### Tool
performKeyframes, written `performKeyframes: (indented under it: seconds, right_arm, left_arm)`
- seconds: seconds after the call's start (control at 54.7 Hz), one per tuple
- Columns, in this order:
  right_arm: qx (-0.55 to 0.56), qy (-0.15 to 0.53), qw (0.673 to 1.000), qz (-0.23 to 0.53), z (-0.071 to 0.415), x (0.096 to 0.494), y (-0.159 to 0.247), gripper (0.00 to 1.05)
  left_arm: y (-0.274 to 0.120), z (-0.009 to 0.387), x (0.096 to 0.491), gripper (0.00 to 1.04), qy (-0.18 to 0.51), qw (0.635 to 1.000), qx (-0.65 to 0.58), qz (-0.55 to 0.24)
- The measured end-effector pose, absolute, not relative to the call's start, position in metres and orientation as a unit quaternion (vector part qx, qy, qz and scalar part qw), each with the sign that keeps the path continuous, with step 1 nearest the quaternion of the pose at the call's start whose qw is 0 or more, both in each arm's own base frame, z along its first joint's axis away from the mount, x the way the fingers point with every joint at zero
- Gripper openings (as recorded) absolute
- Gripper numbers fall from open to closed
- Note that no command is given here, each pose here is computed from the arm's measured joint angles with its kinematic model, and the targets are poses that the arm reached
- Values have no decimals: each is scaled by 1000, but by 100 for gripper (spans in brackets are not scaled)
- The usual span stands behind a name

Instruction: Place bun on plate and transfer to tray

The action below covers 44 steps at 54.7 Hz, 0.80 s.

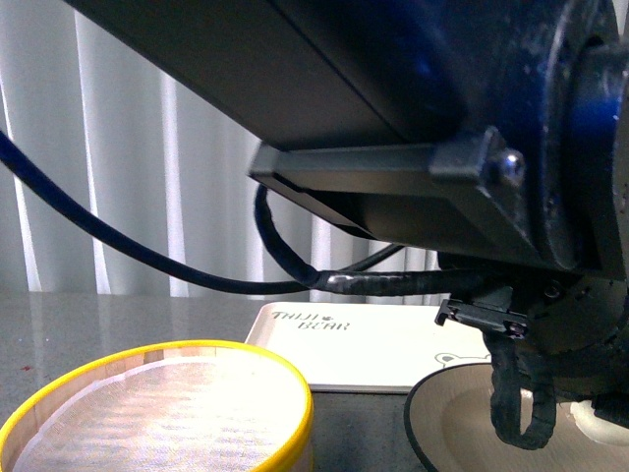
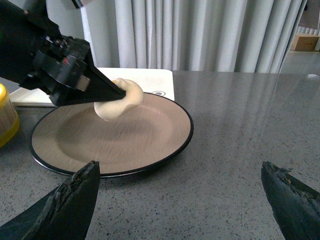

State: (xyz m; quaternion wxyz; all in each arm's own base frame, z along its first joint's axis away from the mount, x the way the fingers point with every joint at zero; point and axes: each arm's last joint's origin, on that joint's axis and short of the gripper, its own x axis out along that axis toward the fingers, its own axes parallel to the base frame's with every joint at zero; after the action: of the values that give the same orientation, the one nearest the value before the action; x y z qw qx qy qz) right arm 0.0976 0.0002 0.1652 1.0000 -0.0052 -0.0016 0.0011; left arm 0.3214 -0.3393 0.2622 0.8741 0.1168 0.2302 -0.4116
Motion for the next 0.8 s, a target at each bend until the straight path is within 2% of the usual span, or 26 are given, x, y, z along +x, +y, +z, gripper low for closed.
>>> performKeyframes:
  seconds: [0.146,0.384,0.804]
  right_arm:
    - [-5,-2,1000,1,165,98,0,96]
    - [-5,-2,1000,1,165,98,0,96]
    - [-5,-2,1000,1,165,98,0,96]
  left_arm:
    - [-355,252,330,5,255,870,134,-401]
    - [-359,247,335,5,282,867,156,-381]
    - [-360,241,339,5,293,876,177,-340]
